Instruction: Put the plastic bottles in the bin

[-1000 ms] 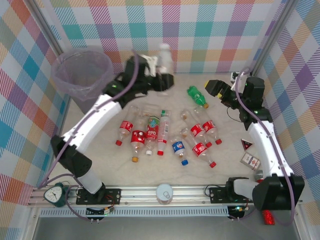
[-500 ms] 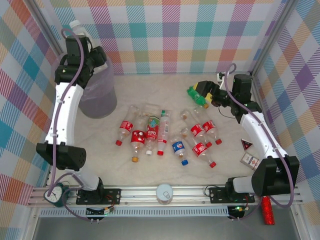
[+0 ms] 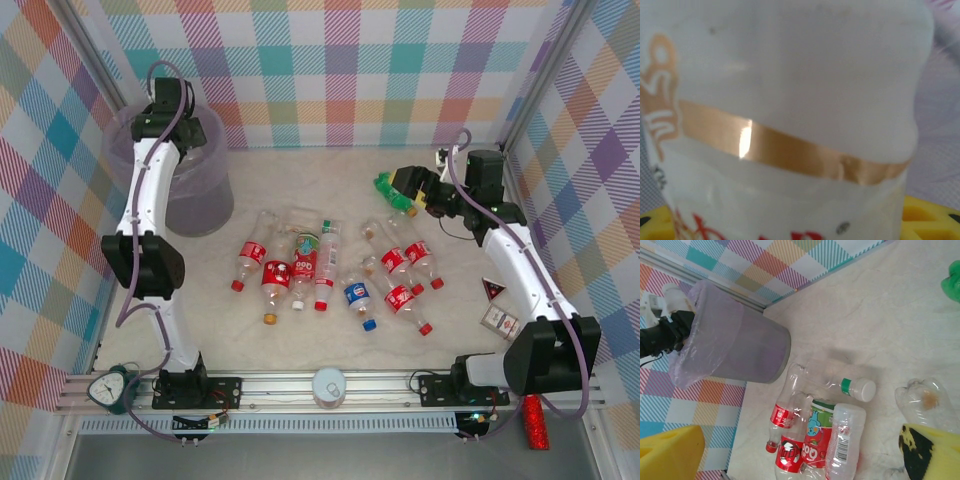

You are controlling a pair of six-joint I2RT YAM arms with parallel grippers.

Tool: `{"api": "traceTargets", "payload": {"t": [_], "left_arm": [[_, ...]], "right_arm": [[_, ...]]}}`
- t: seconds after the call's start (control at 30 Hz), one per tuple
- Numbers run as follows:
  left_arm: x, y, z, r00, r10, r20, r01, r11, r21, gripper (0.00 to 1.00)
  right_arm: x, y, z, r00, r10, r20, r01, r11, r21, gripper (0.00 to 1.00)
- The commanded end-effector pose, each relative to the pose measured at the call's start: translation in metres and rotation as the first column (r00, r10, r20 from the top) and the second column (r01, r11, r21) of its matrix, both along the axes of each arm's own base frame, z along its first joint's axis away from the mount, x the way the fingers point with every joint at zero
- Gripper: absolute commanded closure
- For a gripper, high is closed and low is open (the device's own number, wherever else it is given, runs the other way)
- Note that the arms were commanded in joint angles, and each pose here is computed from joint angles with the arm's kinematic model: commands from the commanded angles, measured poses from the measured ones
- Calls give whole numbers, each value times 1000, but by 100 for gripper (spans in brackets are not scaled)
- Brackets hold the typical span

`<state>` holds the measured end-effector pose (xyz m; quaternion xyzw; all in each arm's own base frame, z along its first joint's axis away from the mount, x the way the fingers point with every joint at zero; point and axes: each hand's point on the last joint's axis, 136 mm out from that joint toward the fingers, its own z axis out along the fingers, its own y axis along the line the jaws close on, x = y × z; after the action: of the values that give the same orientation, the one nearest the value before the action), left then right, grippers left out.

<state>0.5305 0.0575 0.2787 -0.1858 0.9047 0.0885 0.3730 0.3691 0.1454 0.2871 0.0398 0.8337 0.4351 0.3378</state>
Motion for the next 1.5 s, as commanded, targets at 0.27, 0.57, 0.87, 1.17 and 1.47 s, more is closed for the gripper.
{"api": "traceTargets", "payload": {"t": [0.27,0.57,0.87,1.17,1.47], "left_arm": [[-14,5,-48,985,-66,-159,65,998,-7,90],[-19,-4,-60,981,-97,-168,87,994,-65,53],[-21,-7,-45,985,-106,-138,97,993,-74,20],[-26,-7,-25,988,-108,-107,100,992,-72,12],[-41,-4,30,994,-113,-9,113,993,-22,5]], "right_arm": [[1,-7,11,999,-16,45,19,998,-61,1],[4,-10,6,999,-40,35,43,996,-79,1],[3,-10,8,998,-40,41,43,996,-77,1],[2,-11,10,998,-42,49,46,996,-80,0],[5,-40,-16,991,-132,1,129,965,-230,0]]}}
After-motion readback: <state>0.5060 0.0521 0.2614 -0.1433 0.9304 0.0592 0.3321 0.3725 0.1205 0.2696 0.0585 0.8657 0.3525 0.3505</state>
